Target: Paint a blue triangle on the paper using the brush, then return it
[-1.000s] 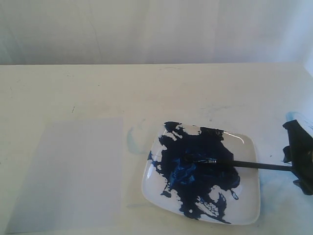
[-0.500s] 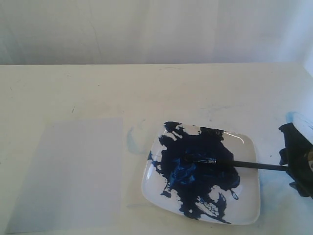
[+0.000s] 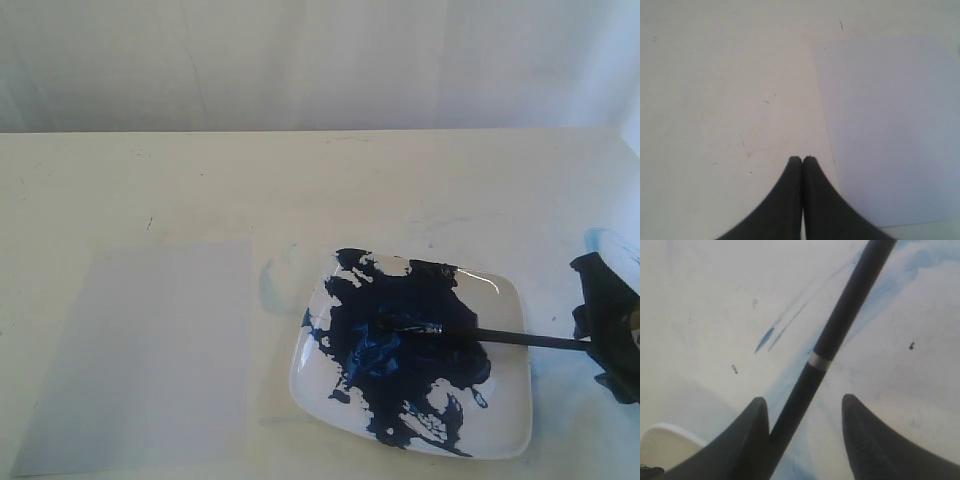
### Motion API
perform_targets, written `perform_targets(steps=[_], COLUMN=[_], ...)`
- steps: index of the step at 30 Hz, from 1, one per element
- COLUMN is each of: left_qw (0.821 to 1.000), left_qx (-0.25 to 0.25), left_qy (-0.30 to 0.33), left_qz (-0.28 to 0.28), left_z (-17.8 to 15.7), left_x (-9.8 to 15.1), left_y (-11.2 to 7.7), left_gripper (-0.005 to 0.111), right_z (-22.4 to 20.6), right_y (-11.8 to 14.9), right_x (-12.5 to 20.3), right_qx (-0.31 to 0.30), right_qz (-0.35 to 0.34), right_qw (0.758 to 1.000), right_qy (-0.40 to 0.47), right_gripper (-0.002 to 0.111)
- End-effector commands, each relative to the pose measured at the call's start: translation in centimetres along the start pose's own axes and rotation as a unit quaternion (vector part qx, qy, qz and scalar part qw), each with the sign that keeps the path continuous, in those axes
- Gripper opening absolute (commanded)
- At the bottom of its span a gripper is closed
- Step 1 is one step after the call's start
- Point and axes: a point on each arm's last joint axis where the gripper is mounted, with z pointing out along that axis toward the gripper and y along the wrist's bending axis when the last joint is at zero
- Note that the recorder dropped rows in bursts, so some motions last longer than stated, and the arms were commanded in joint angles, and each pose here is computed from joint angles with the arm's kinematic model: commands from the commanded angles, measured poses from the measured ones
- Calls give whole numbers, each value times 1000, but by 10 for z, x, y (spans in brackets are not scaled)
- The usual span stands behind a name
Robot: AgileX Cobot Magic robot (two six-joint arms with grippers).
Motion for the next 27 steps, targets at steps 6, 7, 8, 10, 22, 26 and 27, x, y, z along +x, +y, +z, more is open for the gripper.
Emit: perform_targets(steps=[6, 7, 8, 10, 22, 26, 27], left_qw=[1000, 1000, 1000, 1000, 1000, 1000, 1000], left_qx=[3, 3, 3, 3, 3, 3, 3], left_qy=[0, 0, 0, 0, 0, 0, 0], left_qz=[0, 0, 0, 0, 0, 0, 0], left_z=[0, 0, 0, 0, 0, 0, 0], left_x=[1, 1, 1, 1, 1, 1, 1], left_y=[0, 0, 0, 0, 0, 0, 0], left_gripper=[0, 0, 0, 0, 0, 0, 0], right_z=[12, 12, 13, 13, 13, 13, 13], right_y=[1, 2, 2, 2, -1, -1, -1], right_x=[2, 2, 2, 2, -1, -2, -3], right_qx=[8, 6, 7, 9, 30, 28, 29], right_qz=[-5, -5, -5, -5, -5, 0, 1], right_qw=[1000, 1000, 1000, 1000, 1000, 1000, 1000], right_qy=[11, 11, 12, 11, -3, -3, -3], right_gripper=[43, 43, 43, 43, 37, 37, 37])
